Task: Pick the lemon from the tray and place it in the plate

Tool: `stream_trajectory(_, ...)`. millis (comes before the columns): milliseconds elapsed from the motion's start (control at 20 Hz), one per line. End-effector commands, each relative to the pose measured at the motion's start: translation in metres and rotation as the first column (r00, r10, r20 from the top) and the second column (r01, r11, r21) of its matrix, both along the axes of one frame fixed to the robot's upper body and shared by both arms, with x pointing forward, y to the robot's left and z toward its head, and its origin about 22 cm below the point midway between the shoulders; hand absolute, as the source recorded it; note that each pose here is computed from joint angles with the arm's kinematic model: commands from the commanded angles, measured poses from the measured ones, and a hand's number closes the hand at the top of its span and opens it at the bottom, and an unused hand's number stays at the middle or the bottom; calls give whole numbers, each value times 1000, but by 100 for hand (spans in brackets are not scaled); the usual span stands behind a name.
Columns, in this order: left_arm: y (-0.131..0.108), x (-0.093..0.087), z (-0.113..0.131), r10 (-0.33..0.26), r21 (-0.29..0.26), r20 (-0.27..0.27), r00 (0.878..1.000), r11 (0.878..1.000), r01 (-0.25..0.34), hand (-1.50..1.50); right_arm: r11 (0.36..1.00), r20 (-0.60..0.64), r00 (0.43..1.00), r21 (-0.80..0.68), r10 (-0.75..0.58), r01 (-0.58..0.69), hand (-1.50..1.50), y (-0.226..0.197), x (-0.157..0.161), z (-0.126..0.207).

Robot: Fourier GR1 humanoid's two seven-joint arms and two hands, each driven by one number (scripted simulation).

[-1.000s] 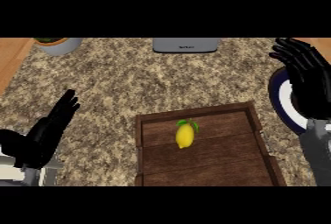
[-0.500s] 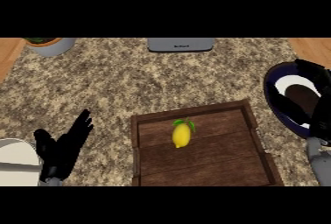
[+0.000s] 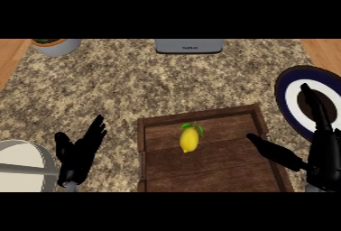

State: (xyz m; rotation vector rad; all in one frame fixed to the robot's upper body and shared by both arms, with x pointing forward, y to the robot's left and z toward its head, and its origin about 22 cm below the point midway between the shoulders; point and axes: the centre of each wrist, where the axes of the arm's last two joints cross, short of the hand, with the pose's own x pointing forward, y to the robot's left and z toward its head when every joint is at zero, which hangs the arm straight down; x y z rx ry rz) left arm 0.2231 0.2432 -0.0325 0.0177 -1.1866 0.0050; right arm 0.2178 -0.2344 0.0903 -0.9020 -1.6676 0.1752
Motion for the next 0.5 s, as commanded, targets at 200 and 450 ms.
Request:
stream_trajectory(200,-3,9,3,-18,0,-3,1000,1000,18,0,973,-393,919,-203,19,-107,-150,38,-7,32)
stream_trajectory(450,-1,17,-6,-10,13,2,1000,1000,10,0,964,-507,862,-239,-23,-115,-150,93,-4,40)
